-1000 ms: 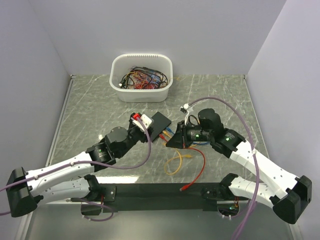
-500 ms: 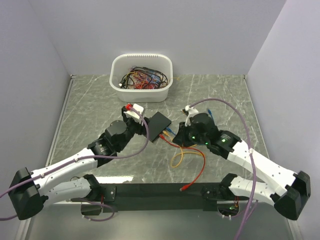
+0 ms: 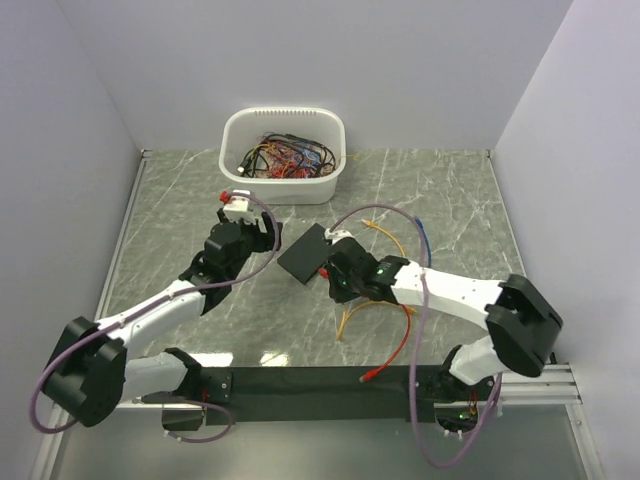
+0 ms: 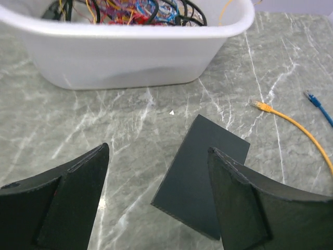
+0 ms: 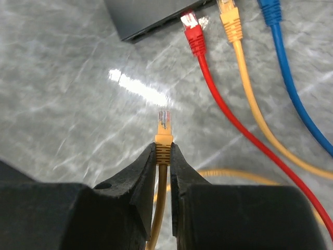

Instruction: Insert the plug into the switch port

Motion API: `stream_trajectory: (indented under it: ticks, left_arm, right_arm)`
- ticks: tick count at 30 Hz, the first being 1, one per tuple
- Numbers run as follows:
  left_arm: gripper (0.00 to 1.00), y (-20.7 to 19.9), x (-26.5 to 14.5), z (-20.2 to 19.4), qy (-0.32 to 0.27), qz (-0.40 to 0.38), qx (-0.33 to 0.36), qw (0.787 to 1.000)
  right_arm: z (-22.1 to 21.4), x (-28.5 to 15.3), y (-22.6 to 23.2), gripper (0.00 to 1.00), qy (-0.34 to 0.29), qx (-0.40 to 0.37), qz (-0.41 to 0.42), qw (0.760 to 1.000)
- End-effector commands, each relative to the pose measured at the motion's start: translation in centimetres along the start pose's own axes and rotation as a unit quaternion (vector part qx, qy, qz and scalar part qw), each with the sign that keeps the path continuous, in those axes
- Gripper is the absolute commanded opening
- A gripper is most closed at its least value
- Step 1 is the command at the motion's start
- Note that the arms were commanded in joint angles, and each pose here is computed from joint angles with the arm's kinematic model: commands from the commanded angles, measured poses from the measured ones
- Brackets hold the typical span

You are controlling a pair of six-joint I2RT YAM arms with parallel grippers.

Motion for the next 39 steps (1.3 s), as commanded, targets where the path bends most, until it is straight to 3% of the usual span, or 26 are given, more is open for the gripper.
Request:
stream_trajectory:
  ticks: [1, 6, 15, 31, 39]
  left_arm:
    - [0.82, -0.4, 1.1, 0.4, -0.023, -0.039, -0.073, 0.996]
    - [0.81, 1.2, 2.6, -0.9, -0.014, -0.037, -0.116, 0.993]
    - [0.80, 2.5, 3.7, -2.6, -0.006, -0.057, -0.130, 0.990]
    - [0.76, 1.4, 5.0, -5.5, 0.025, -0.131, -0.136, 0.982]
    - [0.74, 0.7, 5.8, -7.1, 0.050, -0.157, -0.142, 0.976]
  right_arm:
    - [3.0, 1.6, 1.7, 0.00, -0.049, 0.007, 0.010, 0.999]
    - [3.5, 3.6, 2.9, 0.00, -0.075, 0.031, 0.032, 0.996]
    - [2.0, 6.6, 2.8, 0.00, -0.088, 0.048, 0.016, 0.995]
    - [-8.1, 9.6, 0.5, 0.00, 0.020, 0.022, -0.074, 0.997]
    - [-7.1, 8.1, -0.7, 0.00, -0.028, 0.054, -0.095, 0.994]
Point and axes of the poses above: each gripper's point midway between its finger pads, its own x axis out along the fingers, its own y axis along the line the jaws close on, z = x × y, the point moved 1 cm from there along -x, back along the fingers
